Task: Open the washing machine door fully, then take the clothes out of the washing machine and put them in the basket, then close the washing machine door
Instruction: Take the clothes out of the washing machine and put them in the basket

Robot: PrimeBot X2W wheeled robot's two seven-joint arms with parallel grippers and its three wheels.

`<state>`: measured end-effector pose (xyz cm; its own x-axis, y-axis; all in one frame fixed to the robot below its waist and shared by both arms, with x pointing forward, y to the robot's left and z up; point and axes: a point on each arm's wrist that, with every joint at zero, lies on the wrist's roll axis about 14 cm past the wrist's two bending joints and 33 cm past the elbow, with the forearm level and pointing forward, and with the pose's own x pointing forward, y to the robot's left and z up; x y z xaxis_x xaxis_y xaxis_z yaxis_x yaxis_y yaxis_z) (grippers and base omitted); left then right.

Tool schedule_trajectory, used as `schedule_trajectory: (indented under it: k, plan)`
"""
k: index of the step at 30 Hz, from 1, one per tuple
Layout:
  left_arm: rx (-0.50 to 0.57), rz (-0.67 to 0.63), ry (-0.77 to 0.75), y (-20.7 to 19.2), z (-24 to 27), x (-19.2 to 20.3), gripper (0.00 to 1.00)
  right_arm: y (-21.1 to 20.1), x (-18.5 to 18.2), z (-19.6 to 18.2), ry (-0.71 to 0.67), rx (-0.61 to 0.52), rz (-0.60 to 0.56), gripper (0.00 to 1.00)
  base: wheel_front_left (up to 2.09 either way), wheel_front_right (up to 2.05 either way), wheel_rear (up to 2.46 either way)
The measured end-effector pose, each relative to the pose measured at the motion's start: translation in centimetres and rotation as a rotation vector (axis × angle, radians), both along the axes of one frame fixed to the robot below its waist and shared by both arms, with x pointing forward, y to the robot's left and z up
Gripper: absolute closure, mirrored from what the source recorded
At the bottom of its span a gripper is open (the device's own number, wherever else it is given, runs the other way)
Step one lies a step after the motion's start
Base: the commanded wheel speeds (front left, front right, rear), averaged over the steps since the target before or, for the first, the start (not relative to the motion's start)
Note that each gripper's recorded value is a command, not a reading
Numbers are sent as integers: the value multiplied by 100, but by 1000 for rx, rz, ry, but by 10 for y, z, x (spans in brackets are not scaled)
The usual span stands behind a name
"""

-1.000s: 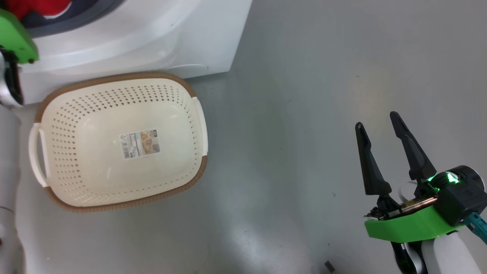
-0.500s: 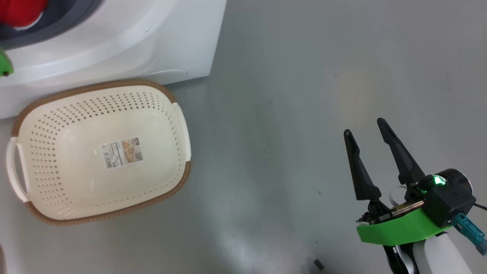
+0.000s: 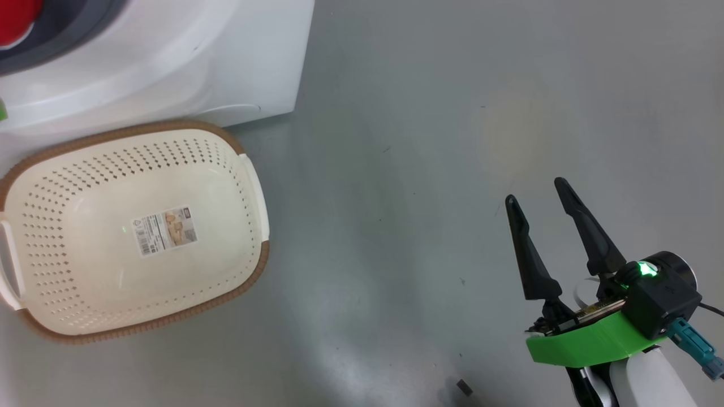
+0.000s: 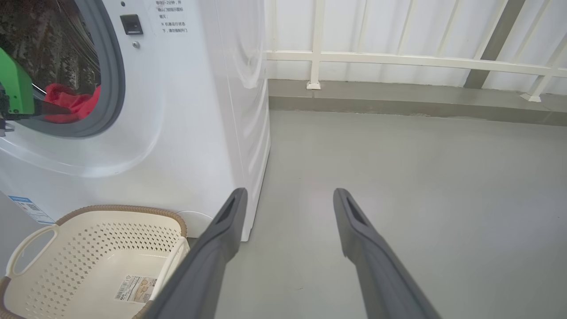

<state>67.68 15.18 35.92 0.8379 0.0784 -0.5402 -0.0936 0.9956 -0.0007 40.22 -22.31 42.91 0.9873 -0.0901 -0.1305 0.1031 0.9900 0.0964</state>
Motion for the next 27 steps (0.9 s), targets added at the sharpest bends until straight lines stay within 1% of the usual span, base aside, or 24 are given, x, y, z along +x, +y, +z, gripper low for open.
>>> schedule_trajectory:
  k: [8, 18, 19, 20, 21, 22, 23, 27]
  plan:
    - [18, 8, 11, 6, -12, 2, 0, 0, 0, -8, 22, 1, -1, 0, 0, 0, 0]
    - [16, 11, 13, 6, -20, 6, 0, -1, 0, -14, 41, 4, -6, 0, 0, 0, 0]
    - [15, 12, 14, 6, -21, 6, 18, -1, -1, -15, 43, 4, -6, 0, 0, 0, 0]
    - [15, 12, 14, 6, -22, 7, 51, -1, -1, -16, 45, 3, -6, 0, 0, 0, 0]
    - [16, 13, 14, 7, -21, 7, 62, -1, 0, -16, 45, 3, -6, 0, 0, 0, 0]
    - [17, 16, 18, 9, -22, 7, 85, -1, 0, -16, 46, 3, -6, 0, 0, 0, 0]
    - [16, 19, 19, 10, -23, 7, 100, -1, 0, -17, 48, 4, -6, 0, 0, 0, 0]
    - [20, 20, 16, 13, -23, 8, 100, 0, 0, -19, 52, 5, -4, 0, 0, 0, 0]
